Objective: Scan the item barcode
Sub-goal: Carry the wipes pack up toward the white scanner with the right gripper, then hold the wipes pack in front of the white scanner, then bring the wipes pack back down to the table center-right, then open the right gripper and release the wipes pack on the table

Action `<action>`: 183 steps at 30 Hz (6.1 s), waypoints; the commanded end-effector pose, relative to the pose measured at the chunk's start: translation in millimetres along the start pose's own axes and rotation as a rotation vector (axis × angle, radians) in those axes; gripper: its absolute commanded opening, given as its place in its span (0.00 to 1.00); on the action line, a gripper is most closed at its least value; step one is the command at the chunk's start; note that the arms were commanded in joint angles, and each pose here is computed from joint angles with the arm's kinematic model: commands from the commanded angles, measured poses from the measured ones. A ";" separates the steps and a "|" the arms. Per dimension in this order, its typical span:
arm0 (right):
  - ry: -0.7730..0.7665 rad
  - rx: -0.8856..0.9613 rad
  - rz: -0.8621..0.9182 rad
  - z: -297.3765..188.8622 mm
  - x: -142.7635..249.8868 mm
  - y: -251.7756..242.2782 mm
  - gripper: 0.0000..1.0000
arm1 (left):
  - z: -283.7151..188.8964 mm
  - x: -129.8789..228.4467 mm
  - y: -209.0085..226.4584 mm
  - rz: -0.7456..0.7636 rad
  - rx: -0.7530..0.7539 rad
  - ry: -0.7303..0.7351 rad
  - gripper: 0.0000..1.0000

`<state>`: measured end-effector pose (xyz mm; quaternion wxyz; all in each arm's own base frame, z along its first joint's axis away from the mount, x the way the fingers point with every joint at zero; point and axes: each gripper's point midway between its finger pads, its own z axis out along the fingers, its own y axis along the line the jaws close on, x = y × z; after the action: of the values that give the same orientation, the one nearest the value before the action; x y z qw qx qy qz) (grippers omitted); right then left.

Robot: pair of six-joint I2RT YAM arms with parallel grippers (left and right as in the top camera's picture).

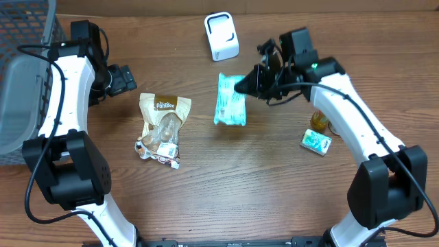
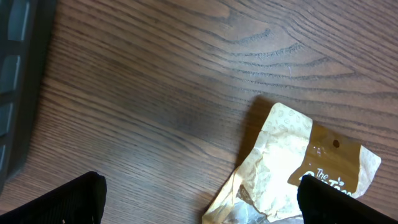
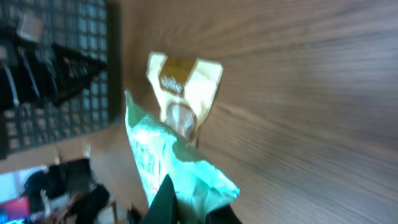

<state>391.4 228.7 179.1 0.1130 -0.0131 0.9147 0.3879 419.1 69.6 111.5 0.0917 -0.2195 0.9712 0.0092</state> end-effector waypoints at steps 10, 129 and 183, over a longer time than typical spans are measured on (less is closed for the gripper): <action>-0.560 0.336 -0.471 -93.5 -118.2 87.4 0.04 | -2.8 -0.8 -1.8 -0.001 0.001 -0.006 1.00; 0.267 0.762 0.074 12.1 91.9 -118.8 0.04 | -2.8 -0.3 -3.4 0.002 0.001 -0.006 1.00; 0.158 0.825 0.115 61.5 122.2 -137.2 0.63 | -2.8 -0.3 -3.4 0.002 0.001 -0.006 1.00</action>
<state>297.3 199.8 15.9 0.0218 0.0321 0.9992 0.0030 419.0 68.9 111.5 0.0914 -0.2188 0.9714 0.0091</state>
